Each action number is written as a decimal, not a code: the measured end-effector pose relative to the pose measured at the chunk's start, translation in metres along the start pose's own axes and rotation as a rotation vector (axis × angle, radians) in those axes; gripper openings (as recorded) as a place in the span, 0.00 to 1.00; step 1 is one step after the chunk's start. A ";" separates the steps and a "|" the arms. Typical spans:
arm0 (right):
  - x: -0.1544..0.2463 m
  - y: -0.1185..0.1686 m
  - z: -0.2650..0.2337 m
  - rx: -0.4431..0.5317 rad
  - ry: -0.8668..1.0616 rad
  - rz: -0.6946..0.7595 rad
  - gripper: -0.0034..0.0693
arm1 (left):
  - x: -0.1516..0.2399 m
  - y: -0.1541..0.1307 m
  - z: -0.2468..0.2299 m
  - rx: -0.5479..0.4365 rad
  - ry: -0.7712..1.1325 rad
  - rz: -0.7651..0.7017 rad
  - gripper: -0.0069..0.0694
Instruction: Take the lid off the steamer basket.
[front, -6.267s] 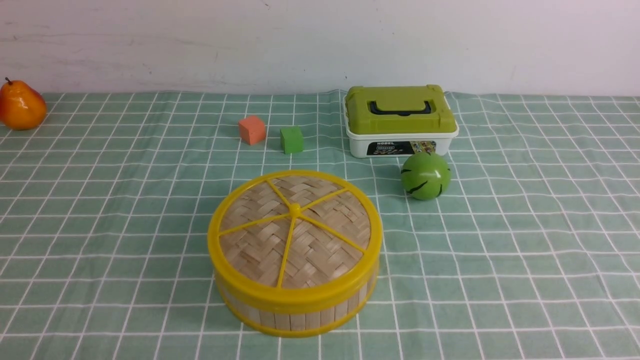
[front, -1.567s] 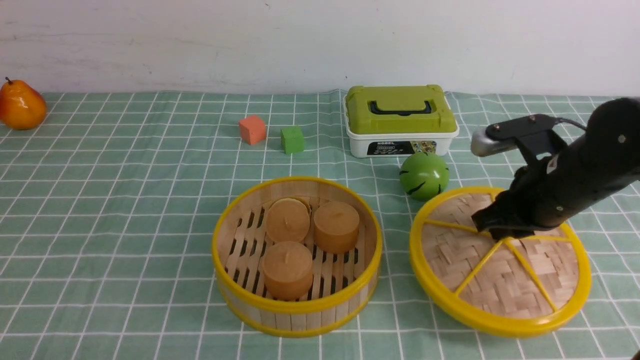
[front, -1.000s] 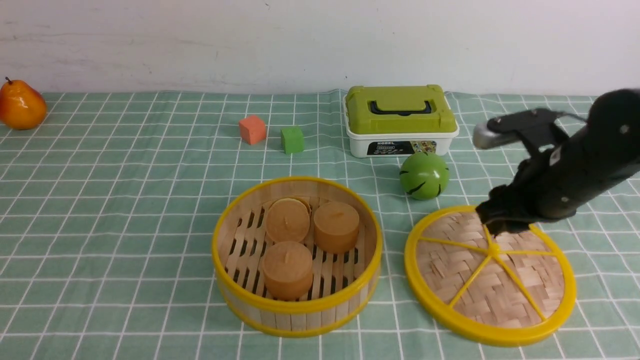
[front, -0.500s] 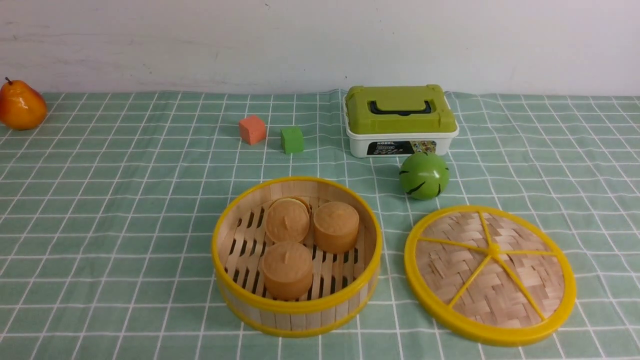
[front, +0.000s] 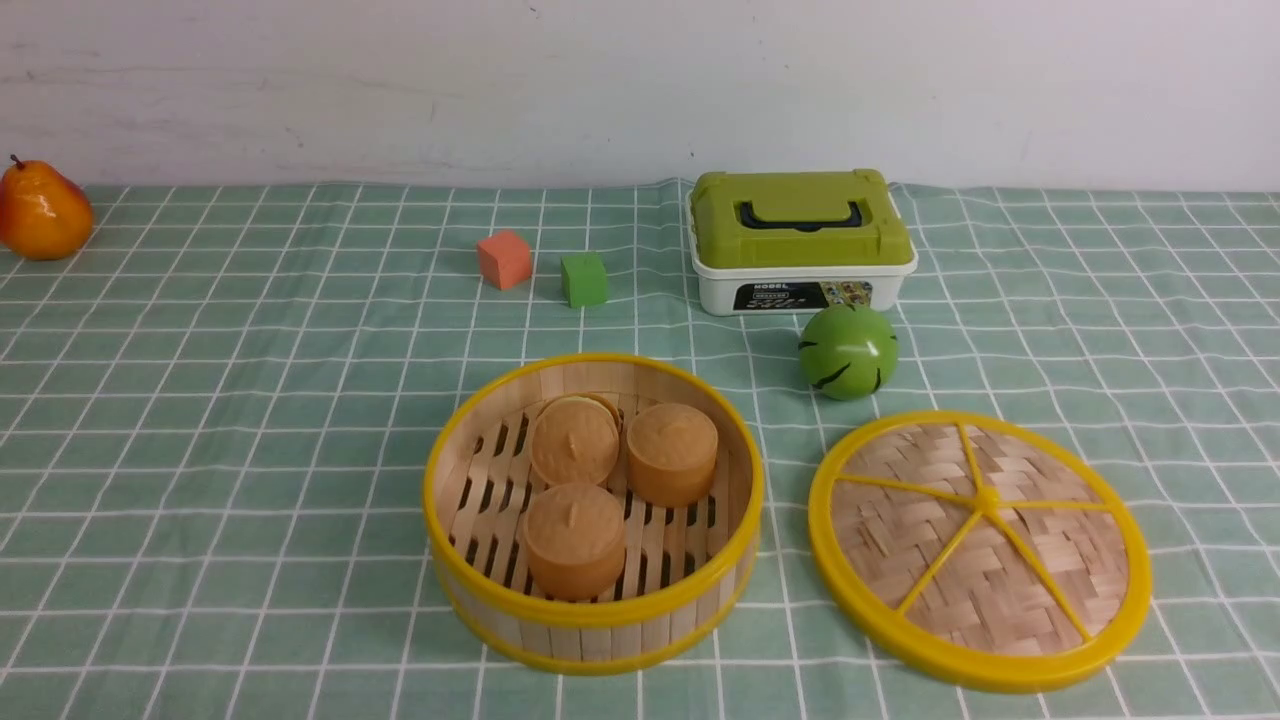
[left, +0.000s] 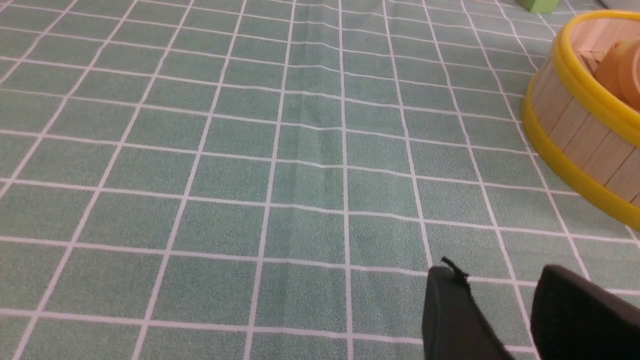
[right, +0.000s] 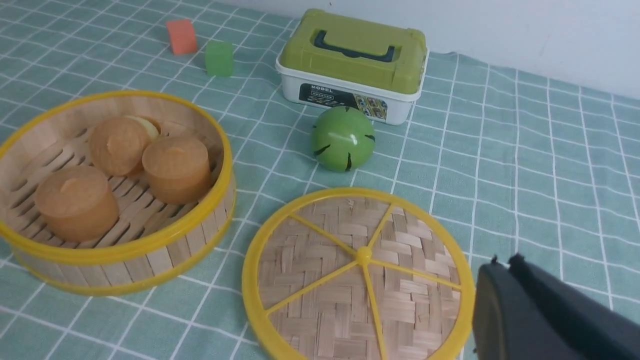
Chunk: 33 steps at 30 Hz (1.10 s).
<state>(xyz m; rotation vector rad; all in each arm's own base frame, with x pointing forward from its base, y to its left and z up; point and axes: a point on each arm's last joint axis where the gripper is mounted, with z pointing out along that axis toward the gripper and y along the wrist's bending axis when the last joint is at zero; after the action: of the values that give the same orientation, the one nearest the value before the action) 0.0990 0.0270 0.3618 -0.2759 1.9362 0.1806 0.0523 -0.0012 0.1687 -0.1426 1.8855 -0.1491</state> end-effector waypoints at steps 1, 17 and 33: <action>0.000 0.000 0.000 0.000 0.002 0.000 0.03 | 0.000 0.000 0.000 0.000 0.000 0.000 0.40; 0.070 -0.005 0.004 0.083 -0.259 0.025 0.04 | 0.000 0.000 0.000 0.000 0.000 0.000 0.40; 0.189 -0.019 0.020 0.365 -0.183 0.242 0.04 | 0.000 0.000 0.000 0.000 0.000 0.000 0.40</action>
<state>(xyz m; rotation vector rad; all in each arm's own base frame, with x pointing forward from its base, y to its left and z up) 0.0543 -0.0063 0.1787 0.2114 1.7764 0.0081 0.0523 -0.0012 0.1687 -0.1426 1.8855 -0.1491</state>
